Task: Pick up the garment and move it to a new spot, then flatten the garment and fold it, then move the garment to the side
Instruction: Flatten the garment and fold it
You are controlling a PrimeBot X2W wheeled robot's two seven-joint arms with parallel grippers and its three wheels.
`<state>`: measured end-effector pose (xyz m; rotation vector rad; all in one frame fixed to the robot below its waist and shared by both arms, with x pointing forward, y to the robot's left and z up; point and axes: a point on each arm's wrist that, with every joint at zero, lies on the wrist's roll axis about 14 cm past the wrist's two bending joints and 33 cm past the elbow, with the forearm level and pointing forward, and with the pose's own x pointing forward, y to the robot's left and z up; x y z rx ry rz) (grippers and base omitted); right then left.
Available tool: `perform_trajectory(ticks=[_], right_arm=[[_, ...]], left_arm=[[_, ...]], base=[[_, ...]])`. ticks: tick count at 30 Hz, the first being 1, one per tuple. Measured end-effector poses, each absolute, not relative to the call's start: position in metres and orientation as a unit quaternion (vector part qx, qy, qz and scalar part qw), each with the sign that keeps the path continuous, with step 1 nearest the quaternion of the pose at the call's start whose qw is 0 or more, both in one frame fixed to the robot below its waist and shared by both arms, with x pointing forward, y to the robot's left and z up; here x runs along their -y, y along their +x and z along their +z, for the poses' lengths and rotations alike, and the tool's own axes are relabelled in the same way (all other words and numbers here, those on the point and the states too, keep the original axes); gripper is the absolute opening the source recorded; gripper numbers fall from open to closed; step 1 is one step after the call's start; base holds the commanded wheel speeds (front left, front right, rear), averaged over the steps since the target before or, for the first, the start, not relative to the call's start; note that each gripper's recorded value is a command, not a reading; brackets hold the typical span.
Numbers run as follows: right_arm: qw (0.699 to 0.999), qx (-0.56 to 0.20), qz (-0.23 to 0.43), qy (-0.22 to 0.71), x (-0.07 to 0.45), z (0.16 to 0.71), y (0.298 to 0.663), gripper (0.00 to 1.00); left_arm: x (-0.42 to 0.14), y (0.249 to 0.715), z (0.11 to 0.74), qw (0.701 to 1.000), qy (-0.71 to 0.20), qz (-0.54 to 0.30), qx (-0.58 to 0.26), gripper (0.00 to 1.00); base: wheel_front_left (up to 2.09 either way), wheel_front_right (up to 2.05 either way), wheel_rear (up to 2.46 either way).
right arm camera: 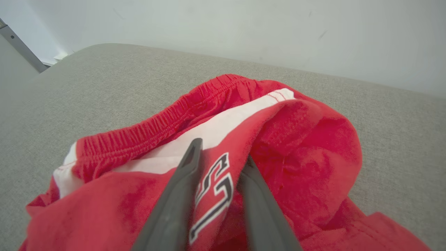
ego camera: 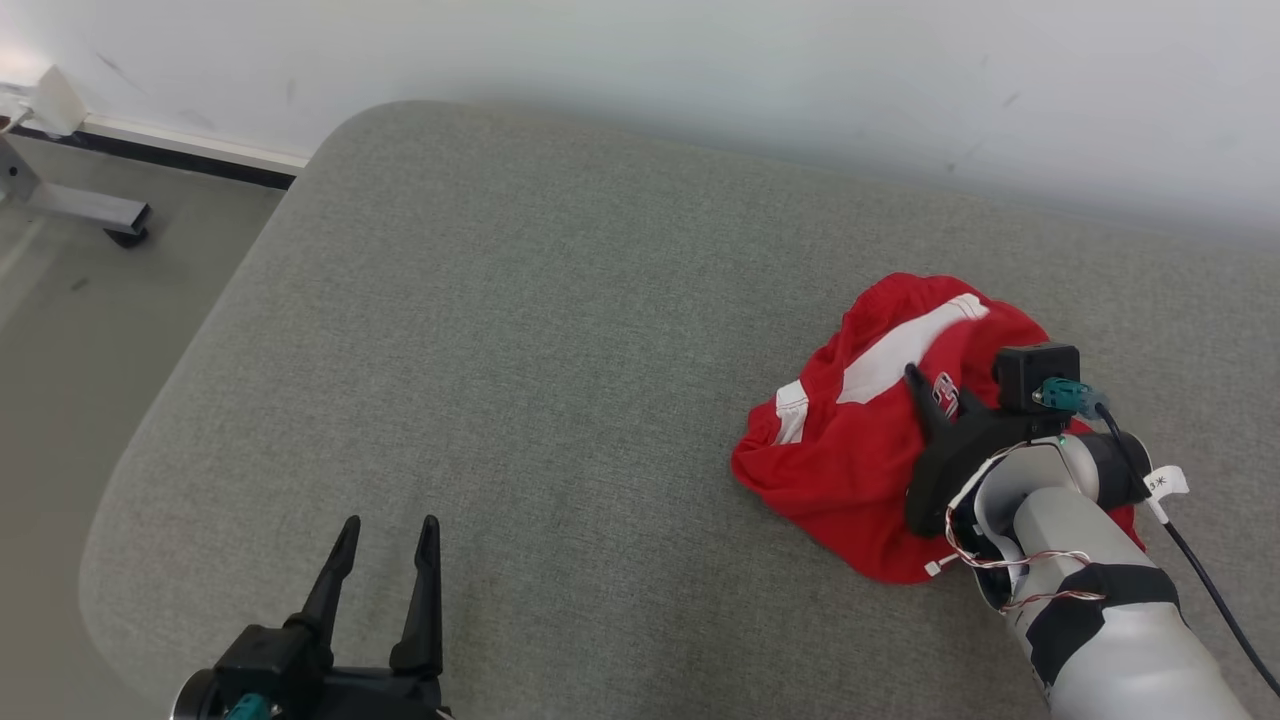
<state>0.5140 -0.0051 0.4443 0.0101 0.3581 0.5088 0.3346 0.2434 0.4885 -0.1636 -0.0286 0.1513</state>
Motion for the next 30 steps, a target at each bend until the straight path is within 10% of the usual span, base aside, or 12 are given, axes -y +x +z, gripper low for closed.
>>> perform_trajectory(ticks=[15, 30], right_arm=[[0.969, -0.006, 0.245, 0.025, 0.047, 0.507, 0.480, 0.00], [0.991, -0.021, 0.102, 0.088, 0.145, 0.473, 0.379, 0.00]], left_arm=[[-0.225, 0.342, 0.485, 0.995, -0.088, 0.045, 0.013, 1.00], [-0.186, 0.366, 0.487, 0.996, -0.089, -0.018, 0.013, 1.00]], base=[[0.00, 0.00, 0.00], [0.00, 0.00, 0.00]])
